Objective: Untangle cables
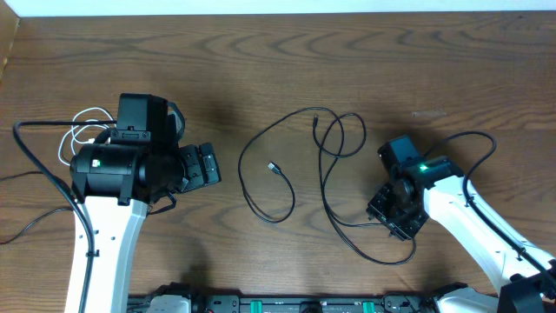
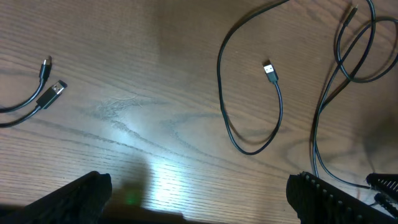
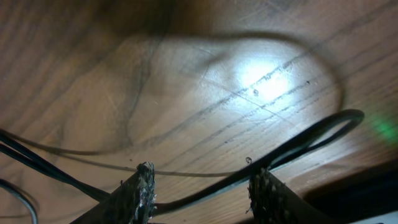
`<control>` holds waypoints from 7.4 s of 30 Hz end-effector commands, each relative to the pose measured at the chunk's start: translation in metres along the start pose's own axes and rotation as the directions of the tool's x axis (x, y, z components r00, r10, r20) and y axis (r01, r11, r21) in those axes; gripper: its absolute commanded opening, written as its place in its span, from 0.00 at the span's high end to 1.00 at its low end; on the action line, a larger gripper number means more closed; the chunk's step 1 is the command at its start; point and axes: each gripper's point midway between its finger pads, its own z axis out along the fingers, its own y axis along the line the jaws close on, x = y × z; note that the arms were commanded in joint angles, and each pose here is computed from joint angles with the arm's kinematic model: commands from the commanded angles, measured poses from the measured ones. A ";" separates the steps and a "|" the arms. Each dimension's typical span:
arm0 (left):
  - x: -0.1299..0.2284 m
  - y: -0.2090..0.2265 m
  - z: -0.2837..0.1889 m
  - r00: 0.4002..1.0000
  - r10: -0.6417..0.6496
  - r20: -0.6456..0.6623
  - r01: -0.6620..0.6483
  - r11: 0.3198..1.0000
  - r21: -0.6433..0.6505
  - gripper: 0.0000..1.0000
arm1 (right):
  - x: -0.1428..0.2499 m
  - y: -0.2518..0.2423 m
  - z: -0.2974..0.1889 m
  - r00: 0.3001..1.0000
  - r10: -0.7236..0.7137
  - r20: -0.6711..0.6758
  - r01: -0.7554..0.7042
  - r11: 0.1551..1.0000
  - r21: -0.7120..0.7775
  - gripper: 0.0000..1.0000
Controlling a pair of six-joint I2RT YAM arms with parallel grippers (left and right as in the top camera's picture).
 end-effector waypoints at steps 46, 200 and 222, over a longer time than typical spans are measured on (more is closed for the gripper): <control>-0.002 0.001 0.001 1.000 -0.001 0.008 0.001 1.000 -0.007 0.05 | -0.007 0.028 -0.021 0.978 -0.159 0.136 0.164 0.986 -0.023 0.99; -0.035 -0.256 -0.045 0.704 0.408 0.581 -0.709 0.440 0.551 0.37 | -0.042 0.131 -0.536 0.889 -0.102 0.446 0.432 -0.136 -0.892 0.98; -0.016 -0.293 -0.080 0.544 0.397 0.739 -0.838 0.214 0.503 0.37 | -0.027 0.139 -0.532 0.919 -0.169 0.357 0.338 -0.132 -0.932 0.98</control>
